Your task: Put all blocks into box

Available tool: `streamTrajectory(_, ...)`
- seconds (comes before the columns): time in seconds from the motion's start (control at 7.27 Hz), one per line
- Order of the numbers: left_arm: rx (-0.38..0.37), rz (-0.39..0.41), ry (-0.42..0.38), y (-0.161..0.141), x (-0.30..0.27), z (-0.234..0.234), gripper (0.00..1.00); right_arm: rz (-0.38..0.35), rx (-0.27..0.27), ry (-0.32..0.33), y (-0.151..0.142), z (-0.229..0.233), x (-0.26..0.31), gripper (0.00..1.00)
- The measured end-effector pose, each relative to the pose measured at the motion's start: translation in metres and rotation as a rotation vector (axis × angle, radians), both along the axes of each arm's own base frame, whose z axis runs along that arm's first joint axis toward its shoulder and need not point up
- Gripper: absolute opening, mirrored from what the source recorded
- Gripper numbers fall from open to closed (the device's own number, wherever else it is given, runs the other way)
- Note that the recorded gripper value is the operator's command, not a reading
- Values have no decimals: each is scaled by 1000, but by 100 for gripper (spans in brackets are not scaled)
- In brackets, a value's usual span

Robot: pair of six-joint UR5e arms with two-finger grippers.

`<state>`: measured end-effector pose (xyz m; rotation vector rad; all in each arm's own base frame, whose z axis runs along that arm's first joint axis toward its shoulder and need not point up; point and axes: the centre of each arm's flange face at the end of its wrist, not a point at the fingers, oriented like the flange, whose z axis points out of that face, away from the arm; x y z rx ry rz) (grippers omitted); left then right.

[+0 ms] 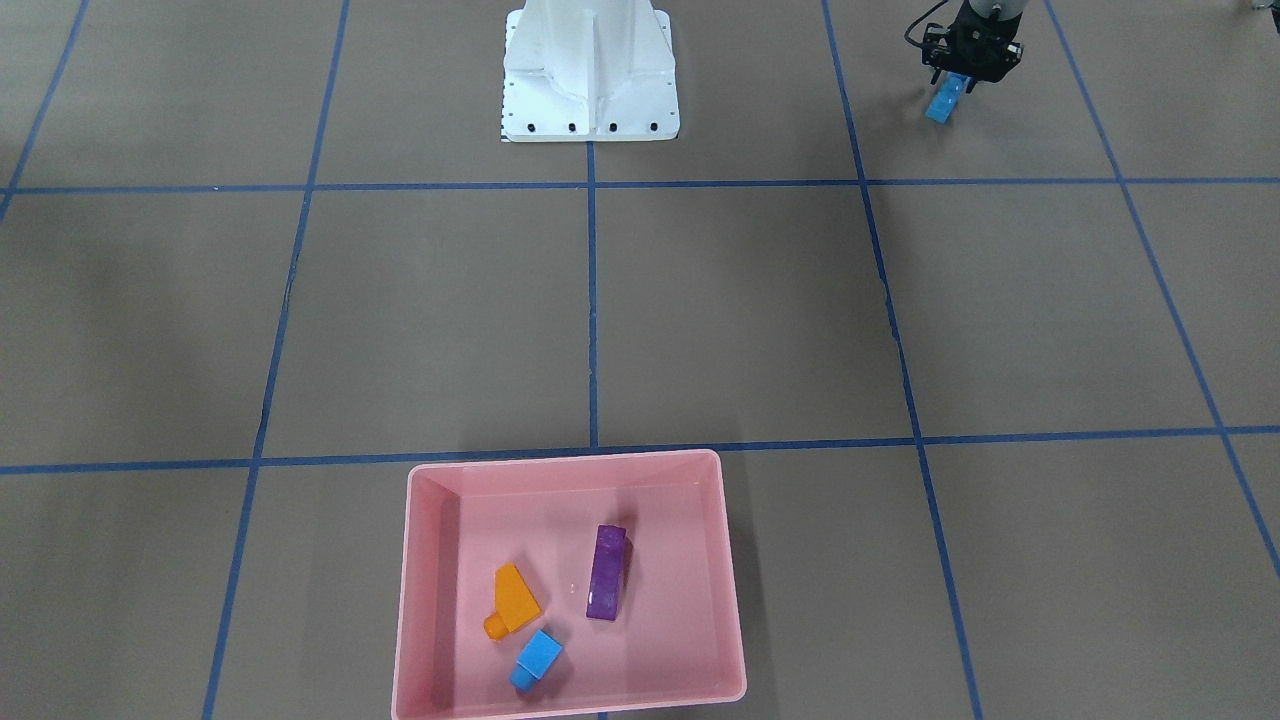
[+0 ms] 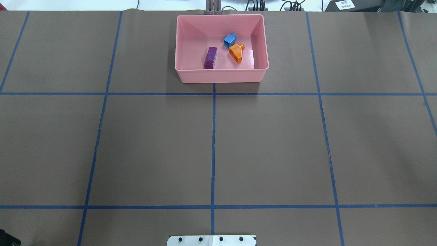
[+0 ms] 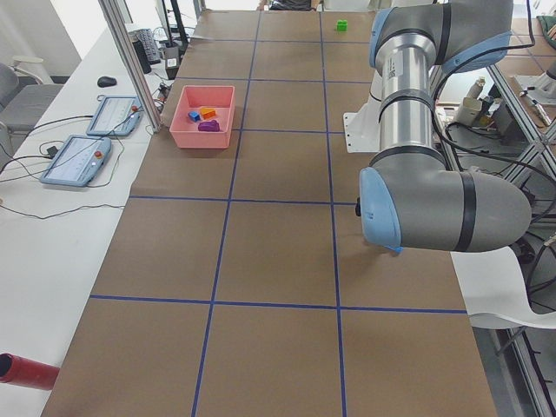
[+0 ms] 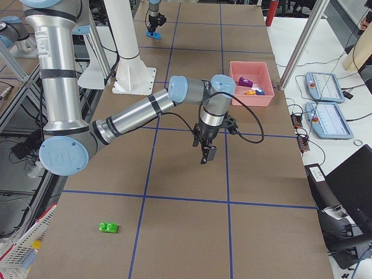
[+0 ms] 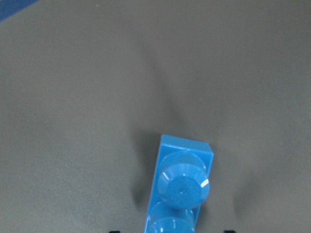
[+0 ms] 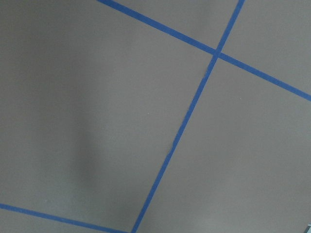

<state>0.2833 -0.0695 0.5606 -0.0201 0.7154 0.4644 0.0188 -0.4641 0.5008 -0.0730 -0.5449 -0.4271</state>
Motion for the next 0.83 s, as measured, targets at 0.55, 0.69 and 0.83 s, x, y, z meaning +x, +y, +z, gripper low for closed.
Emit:
streamTrajectory(0.55, -76, -66, 107, -30, -50, -69, 0, -23, 25, -17, 63, 80, 41, 100)
streamTrajectory(0.69, -137, -85, 138, -44, -60, -85, 0, -19, 32, -28, 88, 107, 43, 100)
streamTrajectory(0.83, -167, -98, 187, -61, -67, -97, 0, -11, 23, -58, 117, 132, 43, 100)
